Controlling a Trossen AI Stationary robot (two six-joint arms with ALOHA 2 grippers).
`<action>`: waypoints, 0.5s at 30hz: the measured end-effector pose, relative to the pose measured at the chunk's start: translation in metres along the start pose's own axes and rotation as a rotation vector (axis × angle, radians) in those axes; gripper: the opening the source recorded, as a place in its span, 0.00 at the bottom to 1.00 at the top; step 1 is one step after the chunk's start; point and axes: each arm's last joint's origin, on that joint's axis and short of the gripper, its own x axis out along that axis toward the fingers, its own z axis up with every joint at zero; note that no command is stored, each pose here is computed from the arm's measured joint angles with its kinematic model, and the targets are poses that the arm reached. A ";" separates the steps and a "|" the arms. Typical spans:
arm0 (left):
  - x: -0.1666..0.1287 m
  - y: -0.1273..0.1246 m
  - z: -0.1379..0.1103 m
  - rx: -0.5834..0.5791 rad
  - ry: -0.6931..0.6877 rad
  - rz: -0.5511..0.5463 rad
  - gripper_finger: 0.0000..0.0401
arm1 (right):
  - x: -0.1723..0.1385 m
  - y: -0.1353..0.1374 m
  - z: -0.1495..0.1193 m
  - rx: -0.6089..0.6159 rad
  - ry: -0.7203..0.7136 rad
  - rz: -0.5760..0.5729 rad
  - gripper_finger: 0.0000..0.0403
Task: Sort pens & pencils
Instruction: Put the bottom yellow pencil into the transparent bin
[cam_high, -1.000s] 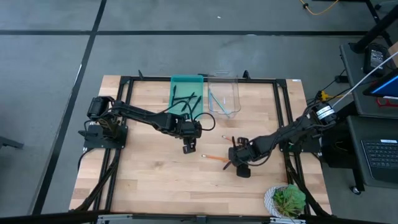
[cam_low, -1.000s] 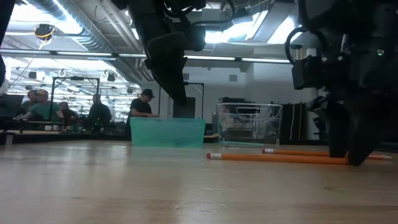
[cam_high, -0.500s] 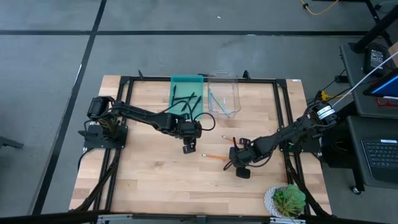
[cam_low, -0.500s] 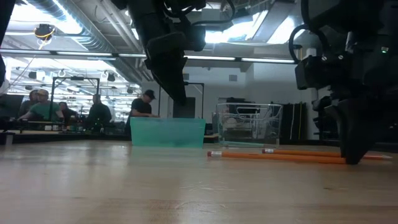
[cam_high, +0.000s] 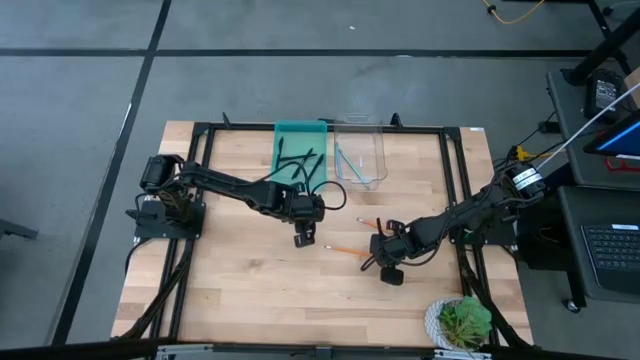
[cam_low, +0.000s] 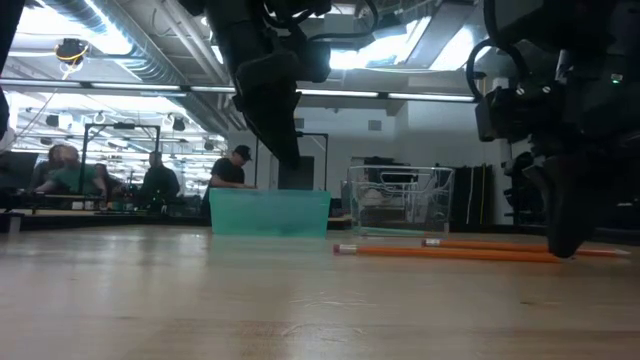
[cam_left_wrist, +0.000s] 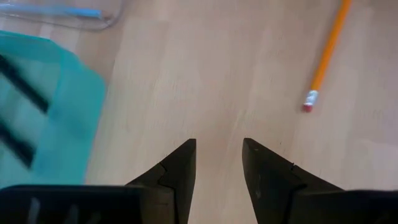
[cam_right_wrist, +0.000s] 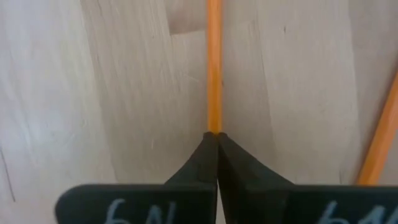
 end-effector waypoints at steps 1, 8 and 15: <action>0.000 -0.001 0.000 -0.001 -0.001 -0.019 0.31 | 0.000 0.000 0.000 0.000 -0.003 0.000 0.00; -0.002 -0.011 0.000 0.017 -0.019 -0.070 0.31 | 0.005 -0.001 -0.001 0.004 -0.008 -0.015 0.00; -0.003 -0.017 0.001 0.026 -0.046 -0.084 0.31 | 0.011 -0.002 -0.003 0.003 0.005 -0.025 0.00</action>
